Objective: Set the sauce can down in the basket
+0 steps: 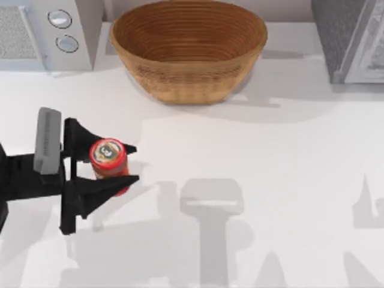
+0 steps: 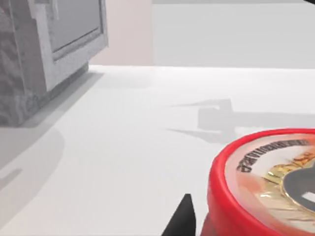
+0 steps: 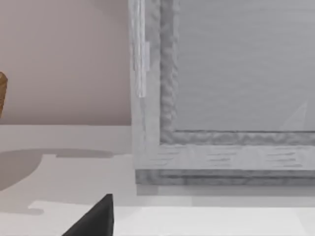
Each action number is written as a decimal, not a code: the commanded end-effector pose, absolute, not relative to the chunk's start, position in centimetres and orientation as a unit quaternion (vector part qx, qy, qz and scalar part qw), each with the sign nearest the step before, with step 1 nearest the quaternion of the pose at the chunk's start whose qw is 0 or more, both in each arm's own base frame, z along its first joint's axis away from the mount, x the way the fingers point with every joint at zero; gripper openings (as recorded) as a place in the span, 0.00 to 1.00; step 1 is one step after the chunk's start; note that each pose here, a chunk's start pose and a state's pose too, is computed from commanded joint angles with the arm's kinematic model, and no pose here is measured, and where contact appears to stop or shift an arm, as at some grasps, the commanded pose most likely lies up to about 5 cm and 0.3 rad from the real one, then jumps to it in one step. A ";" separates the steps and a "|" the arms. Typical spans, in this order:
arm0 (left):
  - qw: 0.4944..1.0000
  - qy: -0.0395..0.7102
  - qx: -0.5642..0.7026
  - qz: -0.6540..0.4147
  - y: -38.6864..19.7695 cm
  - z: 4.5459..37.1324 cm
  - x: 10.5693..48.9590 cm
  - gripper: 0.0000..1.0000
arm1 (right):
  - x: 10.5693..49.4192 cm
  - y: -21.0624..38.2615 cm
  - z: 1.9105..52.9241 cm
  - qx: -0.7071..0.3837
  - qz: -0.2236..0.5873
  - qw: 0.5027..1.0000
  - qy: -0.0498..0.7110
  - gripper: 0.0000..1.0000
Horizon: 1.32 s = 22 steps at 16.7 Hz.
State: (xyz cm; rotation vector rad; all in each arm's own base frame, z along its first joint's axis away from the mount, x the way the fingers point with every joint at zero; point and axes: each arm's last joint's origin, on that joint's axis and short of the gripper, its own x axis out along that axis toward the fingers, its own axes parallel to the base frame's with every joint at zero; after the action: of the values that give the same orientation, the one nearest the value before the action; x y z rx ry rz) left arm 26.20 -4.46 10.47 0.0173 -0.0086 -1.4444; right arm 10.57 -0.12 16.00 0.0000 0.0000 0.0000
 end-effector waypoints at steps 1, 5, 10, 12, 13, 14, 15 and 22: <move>0.750 -0.003 0.007 -0.662 -4.2 10.6 25.7 0.00 | 10.6 -0.1 16.0 0.000 0.000 1.000 0.000 1.00; 0.749 -0.003 0.006 -0.662 -4.1 10.6 25.5 0.00 | 10.6 -0.1 16.0 0.000 0.000 1.000 0.000 1.00; 0.759 0.013 -0.002 -0.651 -5.2 10.7 27.3 0.00 | 10.6 -0.1 16.0 0.000 0.000 1.000 0.000 1.00; 0.779 0.022 -0.004 -0.627 -6.1 11.3 29.5 0.00 | 10.6 -0.1 16.0 0.000 0.000 1.000 0.000 1.00; 0.791 0.022 -0.002 -0.612 -6.7 11.9 30.9 0.00 | 10.6 -0.1 16.0 0.000 0.000 1.000 0.000 1.00; 0.805 0.018 0.003 -0.593 -7.2 12.8 32.4 0.00 | 10.6 -0.1 16.0 0.000 0.000 1.000 0.000 1.00; 0.821 0.010 0.009 -0.571 -7.8 14.0 33.9 0.00 | 10.6 -0.1 16.0 0.000 0.000 1.000 0.000 1.00; 0.912 -0.006 0.008 -0.411 -12.1 22.2 41.8 0.00 | 10.6 -0.1 16.0 0.000 0.000 1.000 0.000 1.00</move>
State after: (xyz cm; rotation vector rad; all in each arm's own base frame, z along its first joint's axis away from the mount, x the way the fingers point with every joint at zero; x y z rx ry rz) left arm 41.77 -12.14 22.23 0.0165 -0.0118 -0.8472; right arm 10.57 -0.12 16.00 0.0000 0.0000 0.0000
